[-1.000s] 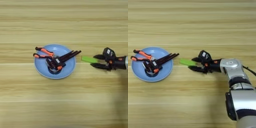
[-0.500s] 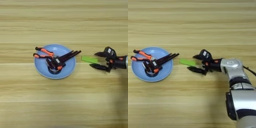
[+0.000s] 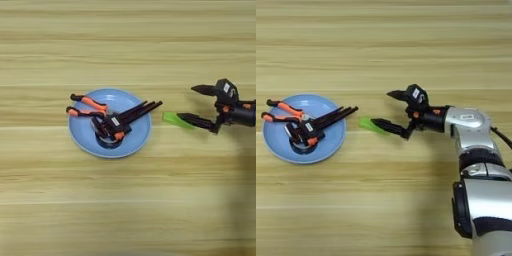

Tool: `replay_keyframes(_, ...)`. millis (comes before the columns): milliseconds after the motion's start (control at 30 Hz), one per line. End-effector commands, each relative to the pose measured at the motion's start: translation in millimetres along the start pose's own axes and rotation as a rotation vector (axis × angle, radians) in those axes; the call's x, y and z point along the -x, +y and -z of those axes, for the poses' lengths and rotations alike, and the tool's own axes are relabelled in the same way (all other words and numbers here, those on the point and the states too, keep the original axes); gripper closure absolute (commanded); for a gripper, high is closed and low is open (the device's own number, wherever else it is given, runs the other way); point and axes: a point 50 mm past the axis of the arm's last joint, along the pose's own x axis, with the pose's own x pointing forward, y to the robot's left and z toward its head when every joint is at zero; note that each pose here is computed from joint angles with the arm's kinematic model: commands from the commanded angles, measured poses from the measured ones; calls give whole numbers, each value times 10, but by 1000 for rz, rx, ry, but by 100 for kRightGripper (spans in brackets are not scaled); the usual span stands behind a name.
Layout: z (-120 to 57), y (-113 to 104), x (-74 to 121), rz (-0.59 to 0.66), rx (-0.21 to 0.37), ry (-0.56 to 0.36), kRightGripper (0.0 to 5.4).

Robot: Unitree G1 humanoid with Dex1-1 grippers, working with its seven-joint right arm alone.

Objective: Move the objects on the table

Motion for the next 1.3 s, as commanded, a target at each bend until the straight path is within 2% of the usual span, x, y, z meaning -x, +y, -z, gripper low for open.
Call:
replay_keyframes(33, -384, -178, 1, 45, 126, -89, 6)
replay_keyframes(667, -392, 161, -321, -154, 141, -140, 6)
replay_keyframes(1000, -473, 296, -371, -239, 153, -177, 6)
replay_keyframes(1300, -483, 468, -505, -323, 148, -187, 6)
